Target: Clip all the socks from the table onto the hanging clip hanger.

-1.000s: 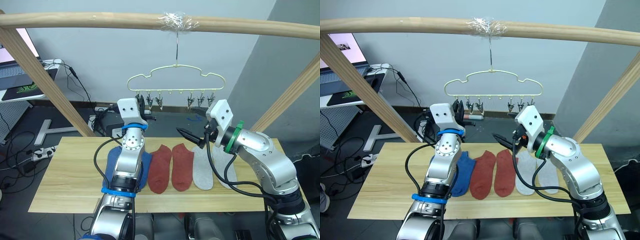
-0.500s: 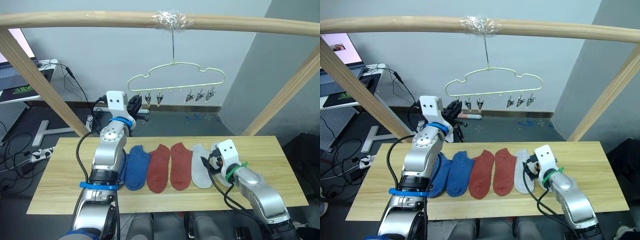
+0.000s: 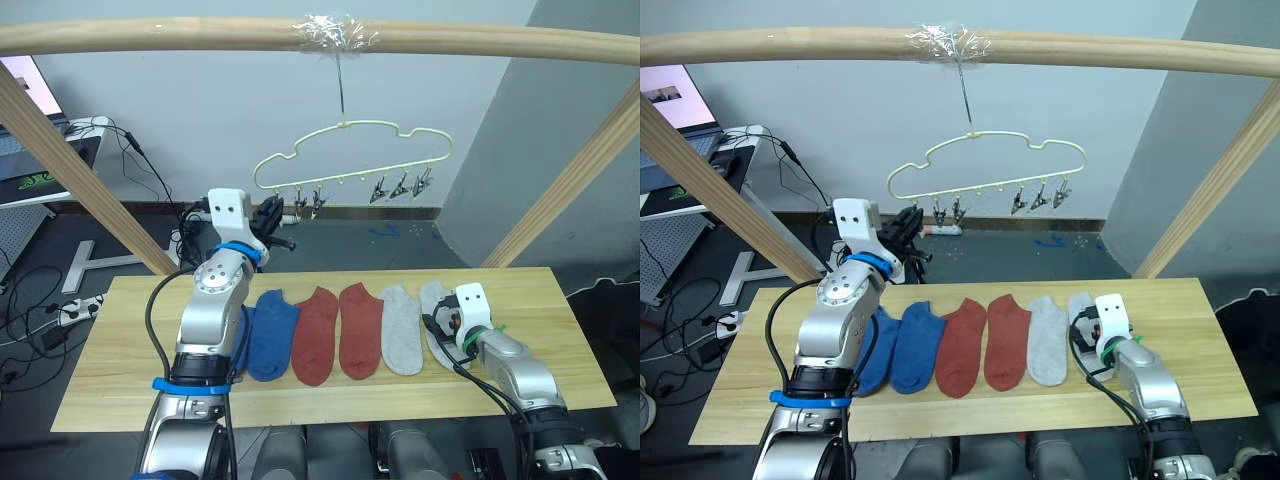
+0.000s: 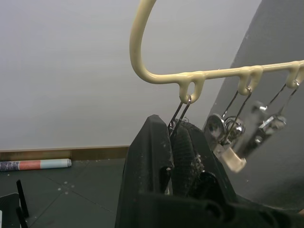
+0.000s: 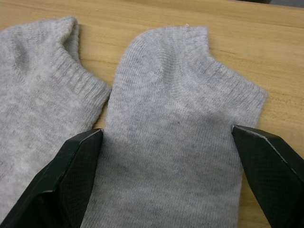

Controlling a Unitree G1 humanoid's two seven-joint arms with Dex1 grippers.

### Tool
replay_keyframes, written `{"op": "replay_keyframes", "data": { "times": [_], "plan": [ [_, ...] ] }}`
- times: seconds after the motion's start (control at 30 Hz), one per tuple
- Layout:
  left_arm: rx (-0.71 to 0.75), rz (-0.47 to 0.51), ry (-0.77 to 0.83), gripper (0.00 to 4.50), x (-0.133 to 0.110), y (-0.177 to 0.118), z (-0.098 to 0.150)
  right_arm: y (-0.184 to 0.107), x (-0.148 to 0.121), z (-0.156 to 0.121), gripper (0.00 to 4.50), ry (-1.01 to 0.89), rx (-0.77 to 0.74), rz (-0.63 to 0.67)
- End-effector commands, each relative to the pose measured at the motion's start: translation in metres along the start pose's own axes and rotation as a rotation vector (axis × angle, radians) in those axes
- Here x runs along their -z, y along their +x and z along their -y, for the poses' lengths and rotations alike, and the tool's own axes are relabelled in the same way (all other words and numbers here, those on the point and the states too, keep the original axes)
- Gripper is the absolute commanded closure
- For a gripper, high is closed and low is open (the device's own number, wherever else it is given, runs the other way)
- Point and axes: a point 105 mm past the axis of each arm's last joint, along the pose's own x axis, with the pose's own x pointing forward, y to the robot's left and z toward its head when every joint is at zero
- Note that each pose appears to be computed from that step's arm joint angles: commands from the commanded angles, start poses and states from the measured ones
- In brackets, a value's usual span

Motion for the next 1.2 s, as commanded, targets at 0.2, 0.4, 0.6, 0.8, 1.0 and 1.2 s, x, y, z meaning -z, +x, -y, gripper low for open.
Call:
{"op": "replay_keyframes", "data": {
  "times": [0.2,0.4,0.6,0.8,1.0,1.2],
  "plan": [
    [-0.045,-0.027,0.0,4.44,0.004,-0.005,-0.013,-0.007,0.046,0.002,2.04,0.04,-0.019,-0.134],
    [-0.017,-0.037,-0.022,4.44,0.004,-0.005,-0.011,-0.019,0.041,0.004,4.25,-0.011,-0.044,-0.099],
    [0.027,-0.071,-0.292,4.44,0.001,-0.003,-0.016,-0.044,-0.024,-0.026,4.47,-0.316,-0.18,0.134],
    [0.165,-0.158,-0.622,4.44,-0.003,-0.009,-0.01,-0.063,-0.086,-0.096,4.47,-0.447,-0.352,0.341],
    [0.251,-0.18,-0.784,4.44,-0.018,-0.012,-0.004,-0.059,-0.121,-0.144,4.47,-0.396,-0.415,0.438],
    [0.291,-0.175,-0.838,4.44,-0.027,-0.014,0.008,-0.052,-0.138,-0.169,4.47,-0.375,-0.464,0.475]
  ]
}}
